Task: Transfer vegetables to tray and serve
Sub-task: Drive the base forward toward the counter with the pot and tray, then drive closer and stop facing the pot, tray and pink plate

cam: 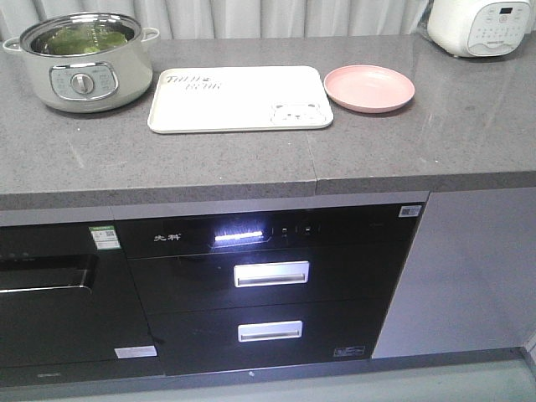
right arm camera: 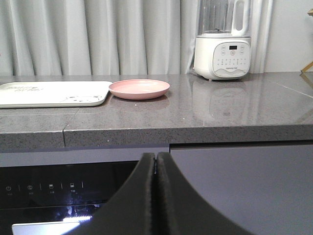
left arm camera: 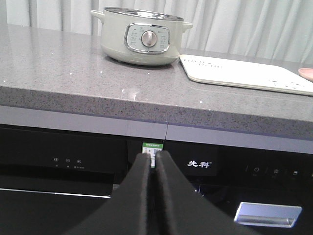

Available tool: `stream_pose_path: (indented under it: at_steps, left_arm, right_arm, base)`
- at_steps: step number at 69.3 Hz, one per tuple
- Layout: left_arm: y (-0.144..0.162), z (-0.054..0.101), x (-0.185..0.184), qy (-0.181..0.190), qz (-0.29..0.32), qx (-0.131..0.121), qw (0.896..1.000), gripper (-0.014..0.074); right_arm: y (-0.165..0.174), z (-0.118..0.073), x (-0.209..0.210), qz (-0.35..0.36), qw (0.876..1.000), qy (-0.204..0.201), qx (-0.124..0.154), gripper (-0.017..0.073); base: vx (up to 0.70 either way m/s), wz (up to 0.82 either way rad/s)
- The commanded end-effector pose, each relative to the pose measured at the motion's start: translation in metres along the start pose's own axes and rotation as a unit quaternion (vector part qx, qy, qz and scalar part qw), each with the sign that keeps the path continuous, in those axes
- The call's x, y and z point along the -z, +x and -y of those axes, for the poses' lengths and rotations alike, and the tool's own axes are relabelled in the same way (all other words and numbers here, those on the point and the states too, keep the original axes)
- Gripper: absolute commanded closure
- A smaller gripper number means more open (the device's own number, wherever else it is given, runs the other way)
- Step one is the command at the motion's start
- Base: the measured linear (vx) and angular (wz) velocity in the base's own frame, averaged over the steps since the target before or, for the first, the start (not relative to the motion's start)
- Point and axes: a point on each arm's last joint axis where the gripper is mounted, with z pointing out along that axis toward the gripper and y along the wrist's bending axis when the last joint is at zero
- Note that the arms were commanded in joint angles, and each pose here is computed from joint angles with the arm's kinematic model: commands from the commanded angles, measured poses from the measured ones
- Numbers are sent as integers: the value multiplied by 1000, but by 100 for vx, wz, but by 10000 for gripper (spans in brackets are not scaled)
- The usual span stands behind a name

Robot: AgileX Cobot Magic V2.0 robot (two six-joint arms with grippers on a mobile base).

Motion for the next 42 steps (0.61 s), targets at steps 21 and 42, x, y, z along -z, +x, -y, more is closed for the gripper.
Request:
stream_pose_path:
  at_steps: [21,42]
  left_arm:
    - [2,1,0,13,25,8,1000,599]
    - [2,1,0,13,25,8,1000,599]
  right_arm:
    - [-1,-1,0,30,999,-6,8,561]
    - [-1,-1,0,30,999,-6,8,561]
  base:
    - [12,4]
    - [12,4]
